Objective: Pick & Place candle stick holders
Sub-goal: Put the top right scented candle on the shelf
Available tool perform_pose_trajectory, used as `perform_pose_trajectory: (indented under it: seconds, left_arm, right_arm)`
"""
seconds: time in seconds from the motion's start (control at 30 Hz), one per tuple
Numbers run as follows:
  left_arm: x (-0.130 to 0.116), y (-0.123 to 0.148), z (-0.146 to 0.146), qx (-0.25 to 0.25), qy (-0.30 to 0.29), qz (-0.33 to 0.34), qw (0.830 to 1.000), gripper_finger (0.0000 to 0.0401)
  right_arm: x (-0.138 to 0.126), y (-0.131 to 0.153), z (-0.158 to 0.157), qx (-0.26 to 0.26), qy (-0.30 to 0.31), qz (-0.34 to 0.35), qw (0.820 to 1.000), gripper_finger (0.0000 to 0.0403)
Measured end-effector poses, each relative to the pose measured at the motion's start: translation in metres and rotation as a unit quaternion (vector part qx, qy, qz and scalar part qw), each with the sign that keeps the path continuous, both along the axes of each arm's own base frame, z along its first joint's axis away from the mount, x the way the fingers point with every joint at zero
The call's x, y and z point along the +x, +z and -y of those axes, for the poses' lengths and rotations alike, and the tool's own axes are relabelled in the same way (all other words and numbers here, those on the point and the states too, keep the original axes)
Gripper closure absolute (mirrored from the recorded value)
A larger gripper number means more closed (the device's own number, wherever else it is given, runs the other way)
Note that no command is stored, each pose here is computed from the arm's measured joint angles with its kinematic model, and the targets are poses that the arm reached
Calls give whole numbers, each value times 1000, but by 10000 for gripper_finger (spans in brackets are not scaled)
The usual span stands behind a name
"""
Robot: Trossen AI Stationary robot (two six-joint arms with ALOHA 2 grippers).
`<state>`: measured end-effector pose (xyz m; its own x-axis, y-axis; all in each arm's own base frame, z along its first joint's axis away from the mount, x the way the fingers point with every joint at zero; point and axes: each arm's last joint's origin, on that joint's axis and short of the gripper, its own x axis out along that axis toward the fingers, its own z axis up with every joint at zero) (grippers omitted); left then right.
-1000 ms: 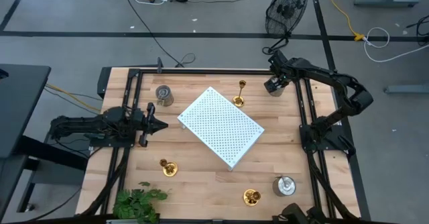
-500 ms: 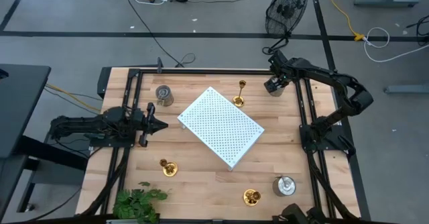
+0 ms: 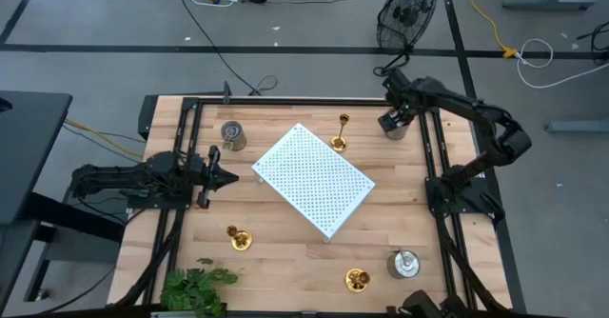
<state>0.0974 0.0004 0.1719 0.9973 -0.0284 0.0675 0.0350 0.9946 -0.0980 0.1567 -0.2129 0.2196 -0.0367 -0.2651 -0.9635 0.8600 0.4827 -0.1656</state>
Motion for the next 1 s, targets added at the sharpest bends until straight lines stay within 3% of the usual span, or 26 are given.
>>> perform_pose_trajectory:
  seconds: [0.67, 1.0]
  left_arm:
    - [0, 0, 0, 0, 0, 0, 1000, 376]
    - [0, 0, 0, 0, 0, 0, 1000, 376]
  right_arm:
    - [4, 60, 5, -7, 9, -3, 1000, 32]
    - [9, 95, 2, -39, 27, 20, 999, 32]
